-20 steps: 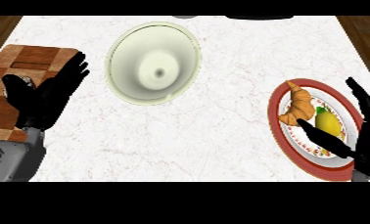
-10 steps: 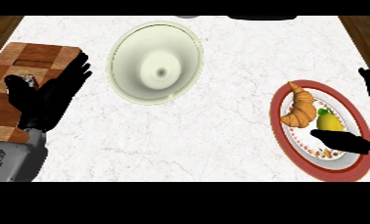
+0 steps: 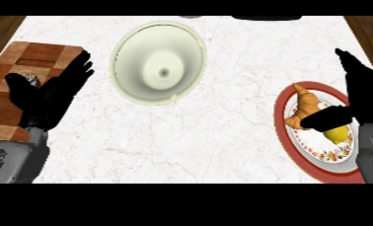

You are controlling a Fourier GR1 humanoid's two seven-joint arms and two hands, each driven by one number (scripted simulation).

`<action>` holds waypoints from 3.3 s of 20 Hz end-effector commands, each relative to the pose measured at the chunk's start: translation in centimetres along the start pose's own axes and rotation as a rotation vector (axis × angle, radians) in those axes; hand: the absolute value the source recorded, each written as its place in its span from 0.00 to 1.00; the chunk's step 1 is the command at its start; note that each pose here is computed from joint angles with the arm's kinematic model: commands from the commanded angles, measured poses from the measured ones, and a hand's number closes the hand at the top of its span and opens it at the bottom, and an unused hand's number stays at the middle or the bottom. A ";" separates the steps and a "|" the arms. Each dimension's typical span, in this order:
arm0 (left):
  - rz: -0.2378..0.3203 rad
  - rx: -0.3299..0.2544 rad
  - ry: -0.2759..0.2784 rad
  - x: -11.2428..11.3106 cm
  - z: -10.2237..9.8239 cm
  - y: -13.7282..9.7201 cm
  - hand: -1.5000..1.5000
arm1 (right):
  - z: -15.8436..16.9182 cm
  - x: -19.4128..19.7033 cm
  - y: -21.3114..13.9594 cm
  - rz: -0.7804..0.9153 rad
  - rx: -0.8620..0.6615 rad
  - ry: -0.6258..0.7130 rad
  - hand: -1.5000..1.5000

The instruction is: Pick the lemon from the plate and place it in the bowl

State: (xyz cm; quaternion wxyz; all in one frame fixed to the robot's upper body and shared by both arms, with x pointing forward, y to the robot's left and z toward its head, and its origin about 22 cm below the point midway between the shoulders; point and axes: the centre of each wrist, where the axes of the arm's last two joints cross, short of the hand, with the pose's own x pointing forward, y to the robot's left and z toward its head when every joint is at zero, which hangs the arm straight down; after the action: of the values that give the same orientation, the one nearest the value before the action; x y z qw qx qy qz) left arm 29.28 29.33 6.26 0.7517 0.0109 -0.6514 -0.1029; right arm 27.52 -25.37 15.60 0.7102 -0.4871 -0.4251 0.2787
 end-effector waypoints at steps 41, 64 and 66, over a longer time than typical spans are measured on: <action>0.008 0.014 0.009 0.1 -0.5 0.2 0.50 | -6.8 -2.6 5.8 0.213 0.246 0.336 0.00; 0.015 0.024 0.017 0.5 -0.6 0.6 0.50 | -10.5 -9.9 7.2 0.186 0.310 0.389 0.00; -0.004 0.015 0.014 -1.4 0.7 1.1 0.50 | -10.5 -10.2 8.7 0.197 0.303 0.397 1.00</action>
State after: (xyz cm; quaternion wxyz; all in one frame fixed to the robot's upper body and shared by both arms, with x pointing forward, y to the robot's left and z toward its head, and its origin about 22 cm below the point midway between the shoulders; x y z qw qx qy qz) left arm 29.31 30.24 6.51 0.7537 0.0168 -0.6498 -0.0972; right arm 32.23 -33.23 3.84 0.8094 -0.4621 -0.1896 0.3090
